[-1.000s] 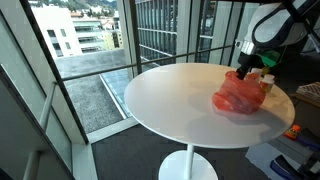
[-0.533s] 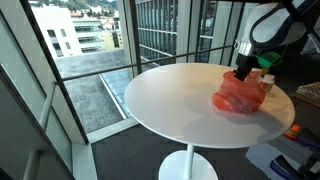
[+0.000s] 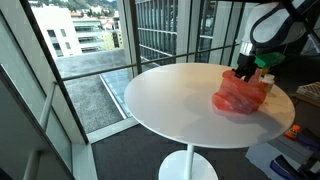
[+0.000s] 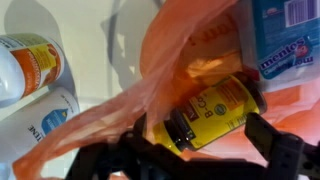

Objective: Pick up the brown medicine bottle with a yellow lid and put it on the table

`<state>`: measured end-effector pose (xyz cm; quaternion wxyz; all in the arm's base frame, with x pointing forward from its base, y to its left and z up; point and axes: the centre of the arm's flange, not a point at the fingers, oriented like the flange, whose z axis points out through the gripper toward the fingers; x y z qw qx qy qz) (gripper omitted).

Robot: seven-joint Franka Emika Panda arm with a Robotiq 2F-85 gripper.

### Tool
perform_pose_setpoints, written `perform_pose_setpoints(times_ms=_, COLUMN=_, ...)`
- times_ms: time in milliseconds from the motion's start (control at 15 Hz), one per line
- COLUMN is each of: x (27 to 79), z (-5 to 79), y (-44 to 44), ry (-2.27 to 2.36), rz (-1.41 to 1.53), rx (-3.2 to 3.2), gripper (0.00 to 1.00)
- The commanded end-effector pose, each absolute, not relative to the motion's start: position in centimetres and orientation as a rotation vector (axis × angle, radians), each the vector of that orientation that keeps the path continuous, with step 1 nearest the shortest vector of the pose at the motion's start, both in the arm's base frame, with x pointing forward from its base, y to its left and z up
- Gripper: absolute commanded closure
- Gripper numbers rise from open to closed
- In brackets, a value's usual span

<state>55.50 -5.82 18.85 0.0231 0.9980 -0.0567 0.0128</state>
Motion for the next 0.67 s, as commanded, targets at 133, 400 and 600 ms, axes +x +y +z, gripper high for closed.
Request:
perform_pose_setpoints(times_ms=133, x=55.5, z=19.0, y=-5.9, ry=-0.195, rz=0.034, rx=3.088, gripper=0.0)
perform_pose_setpoints(times_ms=400, x=55.9, z=18.5, y=-5.9, ry=-0.205, rz=0.007, rx=3.076, gripper=0.0)
perform_pose_setpoints(times_ms=600, x=56.1, z=18.0, y=-5.8, ry=-0.208, rz=-0.004, rx=3.078, gripper=0.0)
